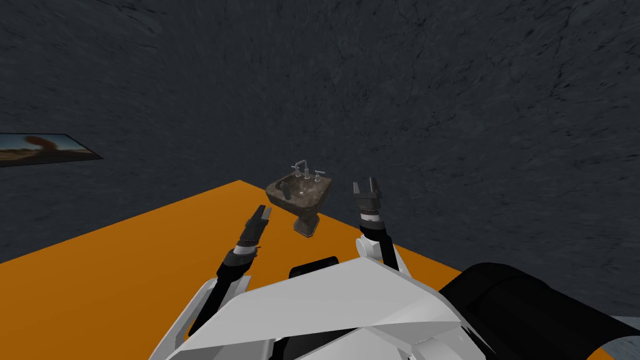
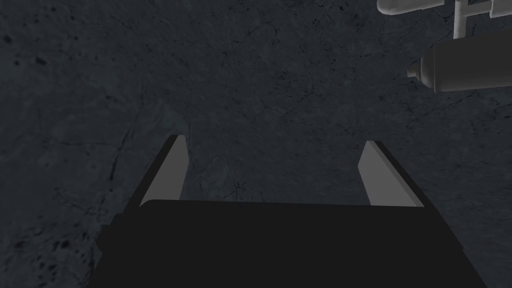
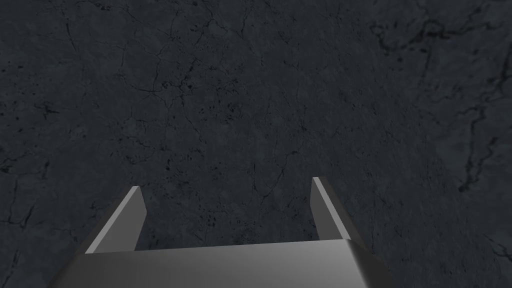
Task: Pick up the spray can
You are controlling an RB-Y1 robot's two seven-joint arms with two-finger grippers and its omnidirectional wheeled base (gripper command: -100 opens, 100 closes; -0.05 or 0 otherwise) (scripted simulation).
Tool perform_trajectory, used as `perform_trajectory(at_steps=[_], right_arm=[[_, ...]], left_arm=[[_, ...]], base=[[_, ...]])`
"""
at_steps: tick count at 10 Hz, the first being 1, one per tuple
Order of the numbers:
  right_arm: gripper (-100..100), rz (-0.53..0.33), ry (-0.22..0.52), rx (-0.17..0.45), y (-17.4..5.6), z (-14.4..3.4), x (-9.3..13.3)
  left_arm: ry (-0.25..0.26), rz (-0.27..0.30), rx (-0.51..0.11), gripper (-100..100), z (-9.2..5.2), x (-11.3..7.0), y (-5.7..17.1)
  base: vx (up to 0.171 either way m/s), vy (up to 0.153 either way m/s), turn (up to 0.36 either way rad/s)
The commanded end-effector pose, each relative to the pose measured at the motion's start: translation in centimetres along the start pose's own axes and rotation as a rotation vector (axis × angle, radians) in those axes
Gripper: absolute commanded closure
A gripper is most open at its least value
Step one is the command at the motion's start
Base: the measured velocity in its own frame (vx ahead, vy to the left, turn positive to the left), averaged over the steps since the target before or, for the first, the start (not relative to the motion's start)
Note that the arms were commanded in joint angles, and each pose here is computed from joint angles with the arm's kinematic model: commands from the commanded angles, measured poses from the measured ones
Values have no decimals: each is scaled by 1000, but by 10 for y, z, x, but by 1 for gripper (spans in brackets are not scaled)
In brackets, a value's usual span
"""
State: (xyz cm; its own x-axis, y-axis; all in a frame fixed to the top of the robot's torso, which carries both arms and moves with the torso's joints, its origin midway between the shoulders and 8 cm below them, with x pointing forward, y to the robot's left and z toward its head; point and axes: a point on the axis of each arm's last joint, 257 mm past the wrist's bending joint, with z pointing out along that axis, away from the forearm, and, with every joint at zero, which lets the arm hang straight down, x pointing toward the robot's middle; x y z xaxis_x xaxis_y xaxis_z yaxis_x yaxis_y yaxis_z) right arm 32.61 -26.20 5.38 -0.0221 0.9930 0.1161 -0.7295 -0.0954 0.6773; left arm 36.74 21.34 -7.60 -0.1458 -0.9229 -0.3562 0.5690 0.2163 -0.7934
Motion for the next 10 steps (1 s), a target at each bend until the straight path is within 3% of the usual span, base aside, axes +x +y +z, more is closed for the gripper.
perform_trajectory(at_steps=[1,6,7,10], right_arm=[[0,0,0,0,0,0,0],[0,0,0,0,0,0,0],[0,0,0,0,0,0,0],[0,0,0,0,0,0,0]], left_arm=[[52,31,-36,-100,-9,8,17],[187,158,-139,-100,-36,22,64],[229,225,-175,-100,-45,21,80],[278,342,-225,-100,-56,15,102]], base=[[-63,20,121],[-33,28,45],[-16,27,-8],[8,24,-51]])
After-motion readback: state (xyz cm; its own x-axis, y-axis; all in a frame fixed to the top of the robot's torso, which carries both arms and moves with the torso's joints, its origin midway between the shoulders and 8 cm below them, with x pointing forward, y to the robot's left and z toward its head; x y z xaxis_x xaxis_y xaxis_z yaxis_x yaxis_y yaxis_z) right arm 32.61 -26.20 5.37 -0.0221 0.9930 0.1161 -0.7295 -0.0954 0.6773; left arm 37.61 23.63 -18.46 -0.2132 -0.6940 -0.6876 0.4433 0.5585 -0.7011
